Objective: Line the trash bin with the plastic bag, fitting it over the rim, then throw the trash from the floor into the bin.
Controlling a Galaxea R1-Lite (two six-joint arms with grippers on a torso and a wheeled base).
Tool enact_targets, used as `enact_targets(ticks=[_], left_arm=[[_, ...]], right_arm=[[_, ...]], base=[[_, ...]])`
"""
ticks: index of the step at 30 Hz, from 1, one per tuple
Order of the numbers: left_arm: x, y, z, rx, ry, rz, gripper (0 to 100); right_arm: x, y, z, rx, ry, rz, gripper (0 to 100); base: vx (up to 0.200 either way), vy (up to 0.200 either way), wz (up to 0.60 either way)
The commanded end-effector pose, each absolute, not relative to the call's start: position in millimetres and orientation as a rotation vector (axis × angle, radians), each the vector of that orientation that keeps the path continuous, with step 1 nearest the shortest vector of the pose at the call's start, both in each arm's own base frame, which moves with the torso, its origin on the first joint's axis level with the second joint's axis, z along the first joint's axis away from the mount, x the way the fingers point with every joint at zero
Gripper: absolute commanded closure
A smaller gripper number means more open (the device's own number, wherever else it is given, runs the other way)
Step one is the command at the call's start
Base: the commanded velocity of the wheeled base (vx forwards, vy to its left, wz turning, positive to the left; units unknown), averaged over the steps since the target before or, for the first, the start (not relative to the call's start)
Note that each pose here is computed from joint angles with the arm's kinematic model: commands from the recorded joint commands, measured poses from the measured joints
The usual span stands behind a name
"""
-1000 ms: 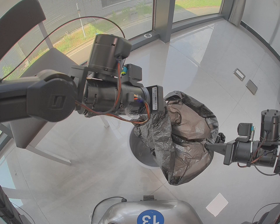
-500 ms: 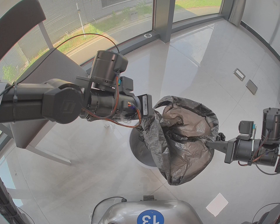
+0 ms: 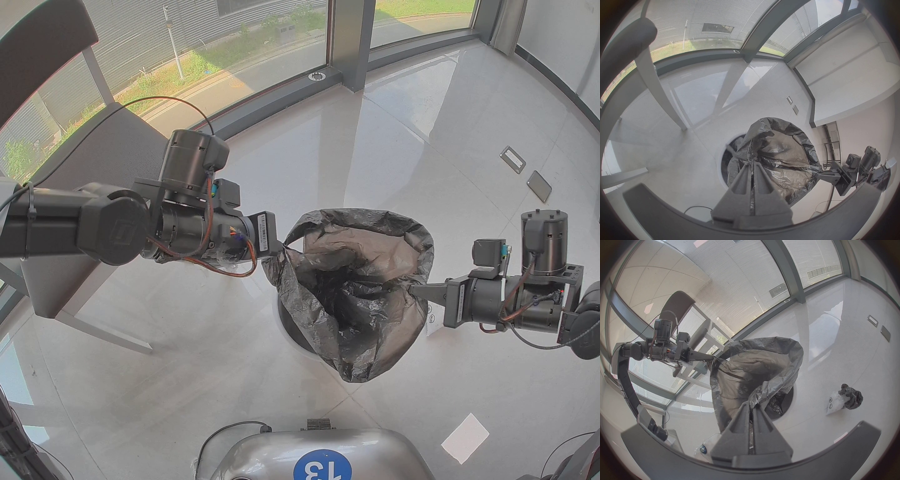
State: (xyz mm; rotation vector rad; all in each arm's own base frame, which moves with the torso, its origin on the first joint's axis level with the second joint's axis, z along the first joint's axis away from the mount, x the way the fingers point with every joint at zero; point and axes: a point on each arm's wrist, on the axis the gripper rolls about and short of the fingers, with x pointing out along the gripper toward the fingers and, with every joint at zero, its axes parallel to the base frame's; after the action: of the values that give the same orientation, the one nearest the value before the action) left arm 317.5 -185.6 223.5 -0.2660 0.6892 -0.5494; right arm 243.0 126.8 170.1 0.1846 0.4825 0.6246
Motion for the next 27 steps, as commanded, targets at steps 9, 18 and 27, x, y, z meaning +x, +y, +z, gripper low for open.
enact_targets(ticks=[9, 18, 27], left_arm=[[328.8, -182.2, 212.8, -0.209, 0.642, -0.562, 100], [346.0, -192.9, 197.4, -0.084, 0.633, -0.601, 100], [353.3, -203.3, 194.5, -0.099, 0.632, -0.639, 100]], right_arm=[[275.9, 126.9, 148.8, 0.118, 0.523, 0.589, 100], [290.2, 114.9, 140.3, 0.093, 0.526, 0.544, 100], [319.3, 111.4, 128.9, 0.063, 0.531, 0.514, 100]], base=[[0.0, 0.0, 0.0], [0.0, 0.0, 0.0], [0.0, 0.0, 0.0]])
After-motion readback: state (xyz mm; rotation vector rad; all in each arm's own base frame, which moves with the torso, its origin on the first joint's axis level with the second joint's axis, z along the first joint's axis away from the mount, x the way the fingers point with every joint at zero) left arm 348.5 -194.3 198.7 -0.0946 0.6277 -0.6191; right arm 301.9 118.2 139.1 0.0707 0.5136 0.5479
